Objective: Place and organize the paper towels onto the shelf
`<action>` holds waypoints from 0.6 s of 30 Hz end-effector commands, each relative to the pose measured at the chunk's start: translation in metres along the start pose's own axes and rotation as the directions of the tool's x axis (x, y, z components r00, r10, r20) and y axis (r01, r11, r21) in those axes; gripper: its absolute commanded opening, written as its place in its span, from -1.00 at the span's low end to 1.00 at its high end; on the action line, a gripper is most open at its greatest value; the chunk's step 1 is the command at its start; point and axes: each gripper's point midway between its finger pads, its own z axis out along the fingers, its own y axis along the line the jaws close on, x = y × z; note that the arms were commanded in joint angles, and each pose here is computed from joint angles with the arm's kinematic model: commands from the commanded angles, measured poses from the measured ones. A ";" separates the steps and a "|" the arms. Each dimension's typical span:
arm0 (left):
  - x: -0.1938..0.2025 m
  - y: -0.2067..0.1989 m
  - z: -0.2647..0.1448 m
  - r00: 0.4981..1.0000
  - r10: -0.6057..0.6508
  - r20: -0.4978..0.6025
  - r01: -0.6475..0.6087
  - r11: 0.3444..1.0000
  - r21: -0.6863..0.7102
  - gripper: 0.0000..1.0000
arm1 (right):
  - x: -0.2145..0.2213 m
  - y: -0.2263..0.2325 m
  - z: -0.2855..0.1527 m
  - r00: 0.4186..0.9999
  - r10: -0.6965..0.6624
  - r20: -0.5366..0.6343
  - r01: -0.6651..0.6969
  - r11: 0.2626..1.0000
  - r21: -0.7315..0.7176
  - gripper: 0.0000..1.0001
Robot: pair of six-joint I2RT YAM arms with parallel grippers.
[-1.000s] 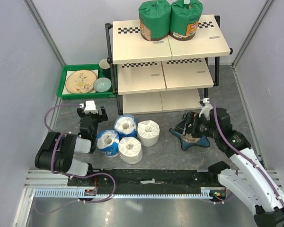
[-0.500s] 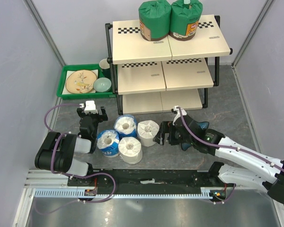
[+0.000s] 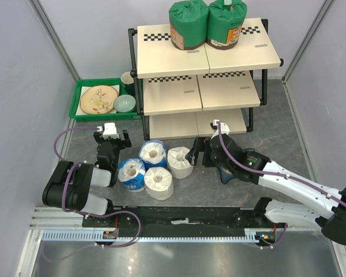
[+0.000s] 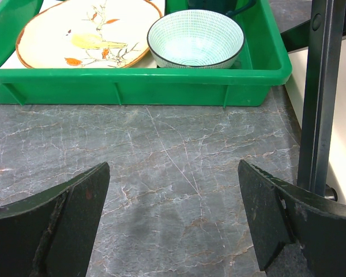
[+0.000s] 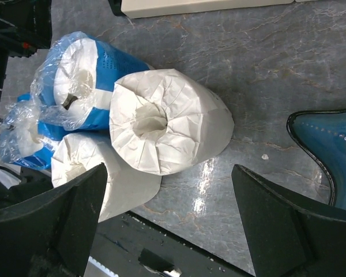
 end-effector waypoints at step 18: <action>-0.016 0.002 0.005 0.998 -0.001 0.056 0.001 1.000 -0.008 0.99 | -0.034 0.014 0.043 0.983 -0.182 0.011 0.180 0.976 0.126 0.96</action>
